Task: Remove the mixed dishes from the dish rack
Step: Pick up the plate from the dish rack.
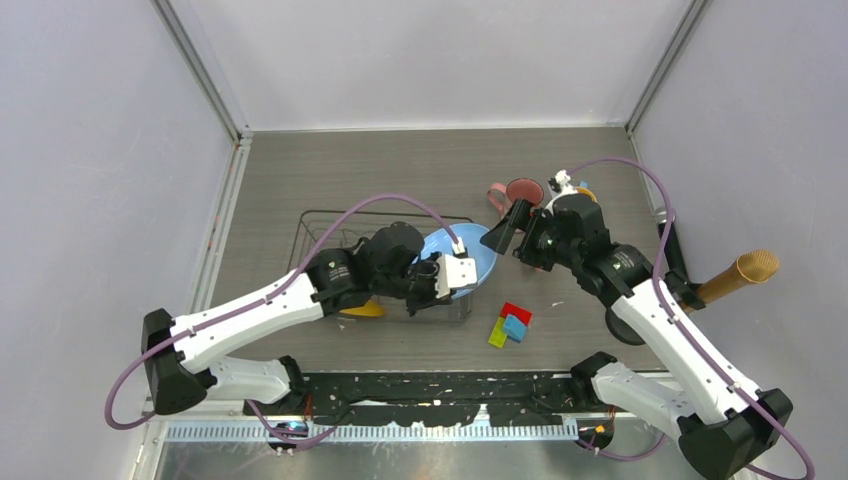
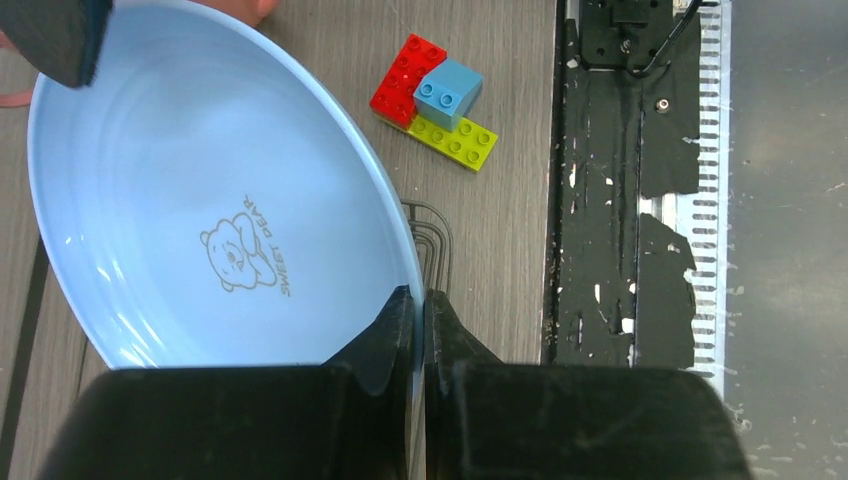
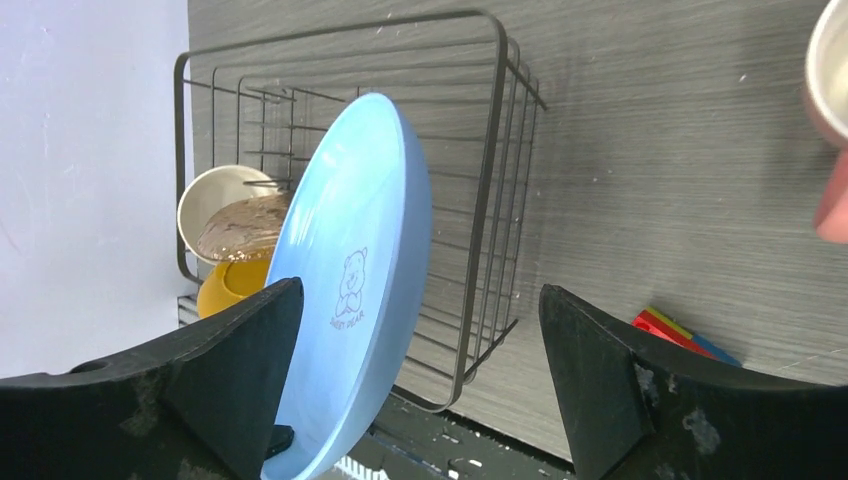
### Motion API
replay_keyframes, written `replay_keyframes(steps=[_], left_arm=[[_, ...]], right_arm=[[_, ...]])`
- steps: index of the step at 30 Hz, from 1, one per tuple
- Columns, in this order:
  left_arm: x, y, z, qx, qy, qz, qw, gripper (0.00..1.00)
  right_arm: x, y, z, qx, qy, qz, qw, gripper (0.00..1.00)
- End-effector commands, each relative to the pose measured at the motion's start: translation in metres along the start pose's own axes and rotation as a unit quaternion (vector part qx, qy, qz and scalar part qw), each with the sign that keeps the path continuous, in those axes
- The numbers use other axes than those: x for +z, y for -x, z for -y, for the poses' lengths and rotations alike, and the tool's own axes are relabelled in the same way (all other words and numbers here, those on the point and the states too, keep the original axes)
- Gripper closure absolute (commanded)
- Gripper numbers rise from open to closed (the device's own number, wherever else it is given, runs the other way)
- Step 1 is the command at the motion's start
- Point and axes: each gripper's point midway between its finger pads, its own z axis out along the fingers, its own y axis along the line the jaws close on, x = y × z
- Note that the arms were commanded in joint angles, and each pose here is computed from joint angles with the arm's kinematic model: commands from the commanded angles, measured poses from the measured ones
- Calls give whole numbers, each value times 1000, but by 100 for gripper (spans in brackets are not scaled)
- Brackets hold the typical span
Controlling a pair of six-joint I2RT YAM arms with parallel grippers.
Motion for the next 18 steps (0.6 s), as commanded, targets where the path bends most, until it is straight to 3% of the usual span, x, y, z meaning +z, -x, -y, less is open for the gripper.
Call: replay_keyframes(steps=[1, 5, 11, 18], left_arm=[[-16, 31, 0, 43, -1, 39, 998, 100], [-18, 30, 3, 56, -4, 29, 998, 100], [-14, 27, 5, 67, -9, 18, 998, 100], [-8, 26, 8, 65, -12, 12, 998, 100]], right_arm=[[-4, 0, -16, -4, 27, -22, 999, 7], [-4, -14, -9, -10, 16, -59, 998, 11], [-7, -26, -19, -12, 48, -91, 995, 25], [-10, -24, -24, -10, 63, -84, 994, 69]])
